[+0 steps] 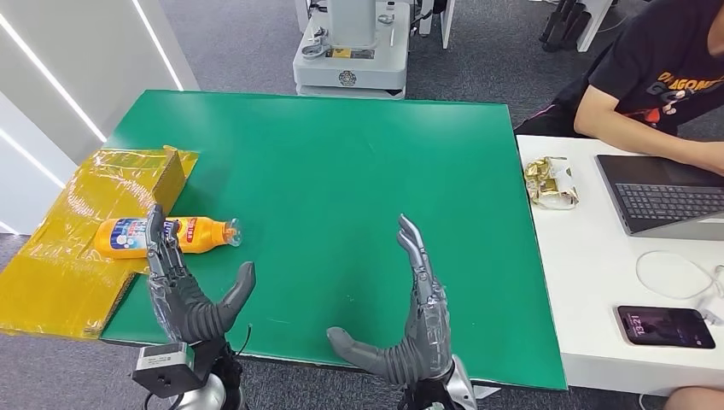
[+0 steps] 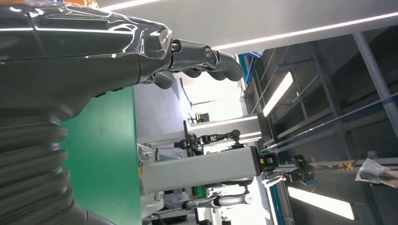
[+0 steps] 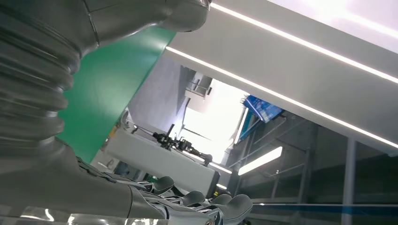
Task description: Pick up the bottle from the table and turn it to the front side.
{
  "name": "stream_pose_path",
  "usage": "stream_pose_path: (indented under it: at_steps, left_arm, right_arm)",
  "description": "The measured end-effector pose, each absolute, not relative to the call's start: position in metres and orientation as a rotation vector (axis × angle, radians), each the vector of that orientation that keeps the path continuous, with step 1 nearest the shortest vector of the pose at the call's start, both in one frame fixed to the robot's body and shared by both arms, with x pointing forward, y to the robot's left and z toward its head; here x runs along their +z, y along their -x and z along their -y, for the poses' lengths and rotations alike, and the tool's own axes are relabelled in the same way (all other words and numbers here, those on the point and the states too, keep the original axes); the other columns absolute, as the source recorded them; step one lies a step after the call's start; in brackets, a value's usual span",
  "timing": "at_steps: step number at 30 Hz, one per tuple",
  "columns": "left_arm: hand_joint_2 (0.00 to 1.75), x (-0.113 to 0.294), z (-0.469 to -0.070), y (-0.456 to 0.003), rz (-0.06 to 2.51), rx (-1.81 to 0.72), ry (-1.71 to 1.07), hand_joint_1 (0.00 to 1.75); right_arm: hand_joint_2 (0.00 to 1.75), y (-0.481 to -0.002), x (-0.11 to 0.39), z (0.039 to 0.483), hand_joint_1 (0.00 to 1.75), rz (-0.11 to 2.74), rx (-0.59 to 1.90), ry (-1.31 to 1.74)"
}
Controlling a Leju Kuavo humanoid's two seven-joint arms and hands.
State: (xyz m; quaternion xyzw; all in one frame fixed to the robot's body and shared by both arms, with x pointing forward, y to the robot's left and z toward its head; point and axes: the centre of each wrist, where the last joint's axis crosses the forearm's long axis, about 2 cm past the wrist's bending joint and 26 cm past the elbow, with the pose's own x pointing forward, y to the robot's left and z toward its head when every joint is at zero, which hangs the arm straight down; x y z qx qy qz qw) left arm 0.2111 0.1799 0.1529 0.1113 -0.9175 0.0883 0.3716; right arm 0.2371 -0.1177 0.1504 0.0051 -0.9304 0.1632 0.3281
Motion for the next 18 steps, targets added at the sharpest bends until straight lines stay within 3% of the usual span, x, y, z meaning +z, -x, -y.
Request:
stream_pose_path:
  at_steps: [18]
  left_arm:
    - [1.75, 0.1505, -0.1794, -0.2025, 2.337, 0.231, -0.280, 0.00]
  right_arm:
    - [1.75, -0.2271, 0.1468, 0.1185, 0.00, 2.386, 0.442, 0.023]
